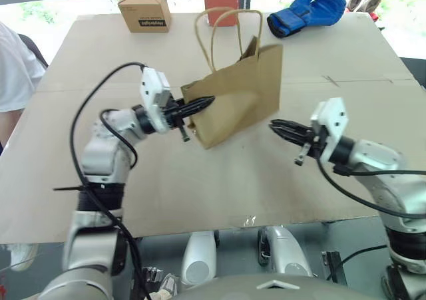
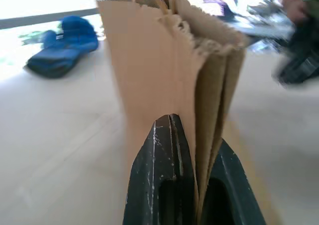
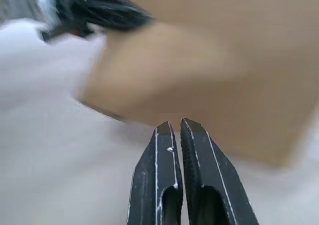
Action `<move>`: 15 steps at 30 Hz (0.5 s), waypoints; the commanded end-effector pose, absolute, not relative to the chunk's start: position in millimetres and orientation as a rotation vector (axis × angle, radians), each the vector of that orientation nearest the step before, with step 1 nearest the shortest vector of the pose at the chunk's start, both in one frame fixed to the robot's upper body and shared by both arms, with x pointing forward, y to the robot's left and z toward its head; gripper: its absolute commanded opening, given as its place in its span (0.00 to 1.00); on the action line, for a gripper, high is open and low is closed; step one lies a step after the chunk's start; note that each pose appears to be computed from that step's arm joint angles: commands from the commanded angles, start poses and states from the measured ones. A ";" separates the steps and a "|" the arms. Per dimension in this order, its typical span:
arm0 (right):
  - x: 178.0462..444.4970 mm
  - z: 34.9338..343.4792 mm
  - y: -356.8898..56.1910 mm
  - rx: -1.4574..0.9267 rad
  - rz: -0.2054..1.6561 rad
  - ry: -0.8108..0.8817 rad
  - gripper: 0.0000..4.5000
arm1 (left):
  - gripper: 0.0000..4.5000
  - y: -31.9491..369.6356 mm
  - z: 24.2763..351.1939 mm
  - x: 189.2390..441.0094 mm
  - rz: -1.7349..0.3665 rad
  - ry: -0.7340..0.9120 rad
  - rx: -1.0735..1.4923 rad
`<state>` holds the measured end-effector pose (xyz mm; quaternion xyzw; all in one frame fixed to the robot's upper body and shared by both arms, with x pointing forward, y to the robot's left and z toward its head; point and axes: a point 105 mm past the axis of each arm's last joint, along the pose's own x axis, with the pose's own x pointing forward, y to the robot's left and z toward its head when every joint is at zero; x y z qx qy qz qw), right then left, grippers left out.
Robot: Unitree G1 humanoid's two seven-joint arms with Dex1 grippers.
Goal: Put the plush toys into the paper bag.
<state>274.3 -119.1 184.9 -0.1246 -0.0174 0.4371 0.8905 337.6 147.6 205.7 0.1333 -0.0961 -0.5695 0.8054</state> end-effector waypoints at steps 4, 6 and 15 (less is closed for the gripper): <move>247.0 188.1 -159.7 -0.373 0.868 -0.001 0.48 | 0.00 155.0 197.0 353.1 -1.450 -0.185 0.528; 242.4 189.2 -165.4 -0.382 0.860 0.011 0.70 | 0.00 153.8 190.1 358.5 -1.454 -0.147 0.536; 238.7 193.6 -170.2 -0.407 0.845 0.011 1.00 | 0.66 170.4 193.1 371.1 -1.356 -0.093 0.377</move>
